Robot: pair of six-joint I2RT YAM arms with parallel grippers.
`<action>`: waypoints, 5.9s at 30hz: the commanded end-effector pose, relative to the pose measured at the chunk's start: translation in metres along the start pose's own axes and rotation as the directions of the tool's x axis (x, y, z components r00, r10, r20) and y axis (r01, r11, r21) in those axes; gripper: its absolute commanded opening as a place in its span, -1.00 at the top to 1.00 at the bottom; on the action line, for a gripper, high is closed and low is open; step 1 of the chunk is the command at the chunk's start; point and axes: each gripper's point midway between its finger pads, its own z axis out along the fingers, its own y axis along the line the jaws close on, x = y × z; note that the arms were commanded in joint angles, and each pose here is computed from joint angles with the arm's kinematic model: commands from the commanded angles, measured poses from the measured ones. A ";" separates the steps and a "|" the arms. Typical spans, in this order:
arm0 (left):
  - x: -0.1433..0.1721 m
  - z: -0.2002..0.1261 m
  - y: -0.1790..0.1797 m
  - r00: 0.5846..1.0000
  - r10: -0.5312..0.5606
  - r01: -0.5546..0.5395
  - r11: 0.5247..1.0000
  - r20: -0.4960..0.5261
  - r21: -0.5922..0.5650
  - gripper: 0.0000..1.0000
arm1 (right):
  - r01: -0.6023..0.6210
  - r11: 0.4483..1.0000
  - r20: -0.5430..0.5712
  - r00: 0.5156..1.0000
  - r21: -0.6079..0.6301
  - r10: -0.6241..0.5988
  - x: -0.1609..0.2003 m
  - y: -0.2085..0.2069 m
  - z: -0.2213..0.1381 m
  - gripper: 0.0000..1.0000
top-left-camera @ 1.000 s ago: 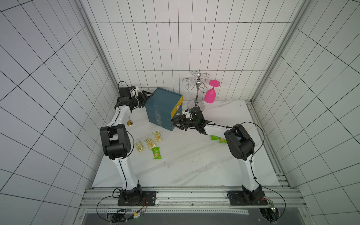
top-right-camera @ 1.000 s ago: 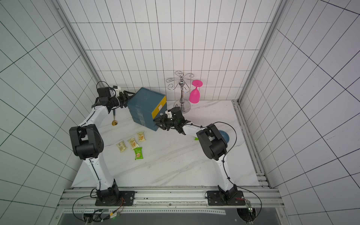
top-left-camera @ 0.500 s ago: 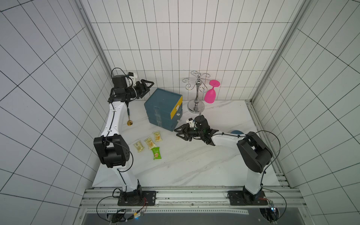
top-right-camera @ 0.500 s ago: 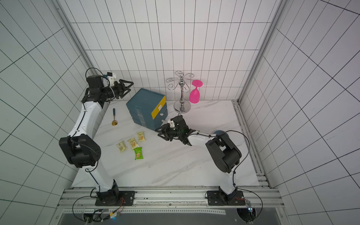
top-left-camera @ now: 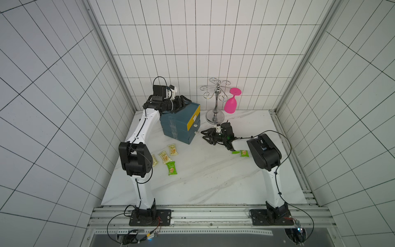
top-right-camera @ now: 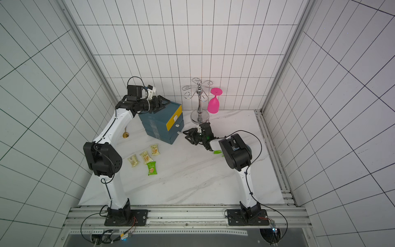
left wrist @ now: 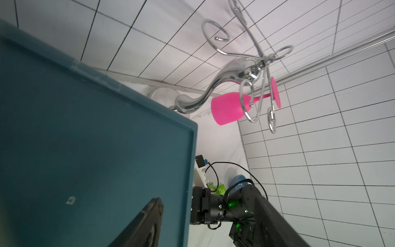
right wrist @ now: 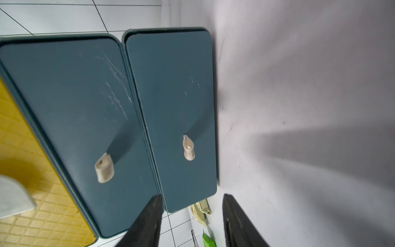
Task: Take the cookies out of the drawer
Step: Adjust the storage box at the center of the board, then open the drawer in the storage box, then adjust the drawer in the storage box, then pick up the cookie from the drawer.
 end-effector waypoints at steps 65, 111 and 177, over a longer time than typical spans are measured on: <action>0.045 0.018 0.057 0.991 -0.053 0.049 0.998 -0.121 -0.037 -0.28 | 0.038 0.999 0.035 0.999 -0.030 -0.037 0.007 -0.012 -0.026 1.00; 0.068 0.016 0.021 0.979 -0.017 0.044 0.991 -0.203 0.129 -0.27 | 0.621 0.568 -0.461 0.783 0.541 -0.418 0.066 0.053 -0.196 -0.10; 0.071 0.029 0.046 0.976 -0.064 0.088 0.990 -0.208 0.108 -0.28 | 0.959 0.110 -0.779 0.275 0.259 -0.564 0.043 -0.008 -0.030 -0.48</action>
